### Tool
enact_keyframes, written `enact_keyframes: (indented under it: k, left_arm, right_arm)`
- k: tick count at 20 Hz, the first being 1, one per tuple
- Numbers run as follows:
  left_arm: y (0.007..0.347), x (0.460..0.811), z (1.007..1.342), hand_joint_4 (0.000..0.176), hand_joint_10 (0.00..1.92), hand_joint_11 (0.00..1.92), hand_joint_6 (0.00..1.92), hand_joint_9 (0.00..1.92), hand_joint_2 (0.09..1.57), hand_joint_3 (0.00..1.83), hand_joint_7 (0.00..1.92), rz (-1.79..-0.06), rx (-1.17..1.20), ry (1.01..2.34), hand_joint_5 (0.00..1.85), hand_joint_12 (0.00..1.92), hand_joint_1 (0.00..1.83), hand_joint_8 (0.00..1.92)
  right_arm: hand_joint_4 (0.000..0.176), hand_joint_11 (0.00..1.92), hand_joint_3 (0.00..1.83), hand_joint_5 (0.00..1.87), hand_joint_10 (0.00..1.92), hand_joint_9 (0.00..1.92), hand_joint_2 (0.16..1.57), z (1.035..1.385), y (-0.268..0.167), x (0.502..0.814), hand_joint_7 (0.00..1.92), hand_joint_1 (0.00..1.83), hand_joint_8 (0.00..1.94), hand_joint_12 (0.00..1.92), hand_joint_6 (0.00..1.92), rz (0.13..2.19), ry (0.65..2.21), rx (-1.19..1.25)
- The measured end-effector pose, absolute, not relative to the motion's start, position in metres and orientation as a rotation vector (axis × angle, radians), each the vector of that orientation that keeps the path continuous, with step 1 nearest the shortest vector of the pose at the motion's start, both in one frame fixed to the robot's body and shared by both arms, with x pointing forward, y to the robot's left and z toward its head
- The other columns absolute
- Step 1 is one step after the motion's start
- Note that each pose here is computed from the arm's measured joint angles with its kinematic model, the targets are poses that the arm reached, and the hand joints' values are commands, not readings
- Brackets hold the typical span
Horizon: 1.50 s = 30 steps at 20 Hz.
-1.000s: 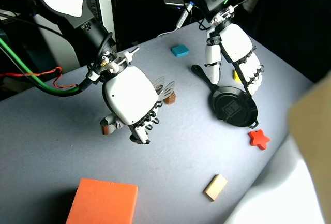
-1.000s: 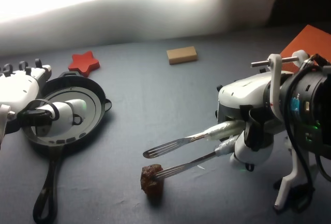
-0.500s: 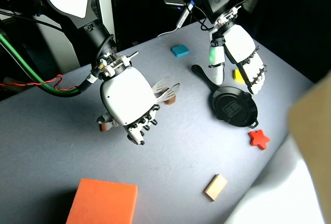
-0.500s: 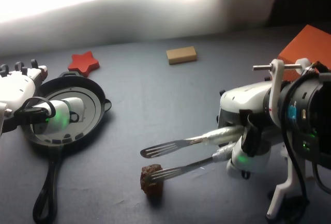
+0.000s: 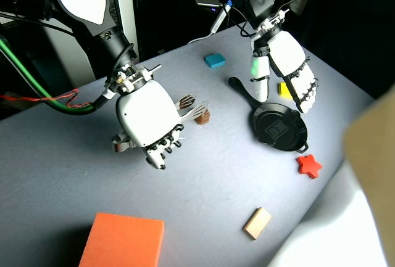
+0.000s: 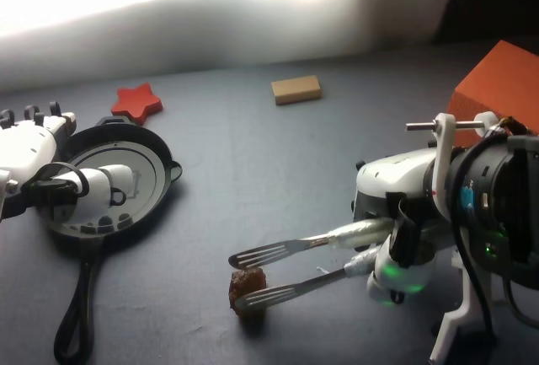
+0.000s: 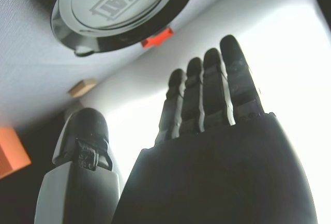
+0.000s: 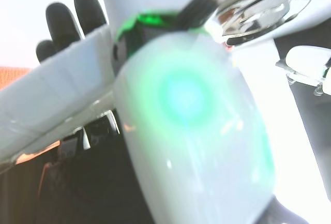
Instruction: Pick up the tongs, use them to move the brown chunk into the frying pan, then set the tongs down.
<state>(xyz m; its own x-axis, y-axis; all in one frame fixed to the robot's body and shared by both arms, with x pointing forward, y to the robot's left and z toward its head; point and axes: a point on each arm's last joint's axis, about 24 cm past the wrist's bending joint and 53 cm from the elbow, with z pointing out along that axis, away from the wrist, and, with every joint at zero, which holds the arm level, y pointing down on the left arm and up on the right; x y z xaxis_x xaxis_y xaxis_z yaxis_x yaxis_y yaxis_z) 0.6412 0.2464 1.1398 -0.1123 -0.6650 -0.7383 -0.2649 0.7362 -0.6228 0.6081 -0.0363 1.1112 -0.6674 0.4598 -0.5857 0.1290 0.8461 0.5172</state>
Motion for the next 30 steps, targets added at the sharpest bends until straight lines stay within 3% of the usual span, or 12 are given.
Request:
enact_keyframes:
  k: [3,4,9,14,17,21,23,30]
  left_arm:
    - [0.247,0.641,1.138,0.018,0.01,0.00,0.00,0.06,1.30,0.00,0.08,-0.400,-0.746,1.695,0.05,0.25,0.06,0.00]
    - [0.246,0.641,1.139,0.010,0.00,0.00,0.00,0.07,1.30,0.00,0.08,-0.401,-0.743,1.694,0.06,0.27,0.06,0.00]
    - [0.250,0.643,1.141,0.017,0.00,0.00,0.00,0.06,1.30,0.00,0.06,-0.397,-0.742,1.683,0.04,0.22,0.05,0.00]
    - [0.250,0.644,1.141,0.020,0.01,0.00,0.01,0.10,1.28,0.00,0.11,-0.395,-0.741,1.681,0.09,0.37,0.09,0.01]
    - [0.251,0.644,1.141,0.017,0.00,0.00,0.00,0.06,1.30,0.00,0.07,-0.395,-0.742,1.681,0.05,0.22,0.07,0.00]
    - [0.251,0.644,1.141,0.014,0.01,0.00,0.01,0.08,1.29,0.00,0.09,-0.396,-0.742,1.681,0.08,0.29,0.08,0.00]
    - [0.251,0.644,1.141,0.021,0.01,0.00,0.00,0.09,1.28,0.00,0.10,-0.395,-0.742,1.681,0.08,0.34,0.08,0.00]
    - [0.251,0.644,1.141,0.011,0.00,0.00,0.00,0.08,1.29,0.00,0.10,-0.396,-0.743,1.681,0.09,0.31,0.06,0.00]
  right_arm:
    - [0.000,0.21,0.00,0.77,0.00,0.81,1.09,1.111,-0.042,0.613,0.85,1.11,0.00,1.33,0.00,0.546,2.261,0.434]
    - [0.000,0.21,0.00,0.78,0.00,0.82,1.08,1.111,-0.042,0.613,0.86,1.12,0.00,1.33,0.01,0.542,2.261,0.426]
    - [0.000,0.22,0.00,0.79,0.01,0.83,1.08,1.114,-0.042,0.619,0.87,1.12,0.01,1.33,0.00,0.545,2.254,0.432]
    - [0.000,0.21,0.00,0.78,0.00,0.82,1.09,1.106,-0.040,0.615,0.86,1.12,0.00,1.34,0.00,0.530,2.300,0.408]
    - [0.000,0.22,0.00,0.79,0.01,0.83,1.09,1.100,-0.037,0.608,0.87,1.12,0.01,1.33,0.01,0.536,2.339,0.408]
    - [0.000,0.23,0.00,0.79,0.01,0.83,1.08,1.103,-0.037,0.610,0.87,1.13,0.00,1.32,0.01,0.532,2.329,0.400]
    - [0.000,0.22,0.00,0.79,0.00,0.82,1.09,1.102,-0.037,0.609,0.87,1.13,0.00,1.32,0.00,0.532,2.331,0.402]
    - [0.000,0.22,0.00,0.79,0.00,0.83,1.09,1.107,-0.037,0.624,0.87,1.12,0.00,1.33,0.00,0.528,2.290,0.385]
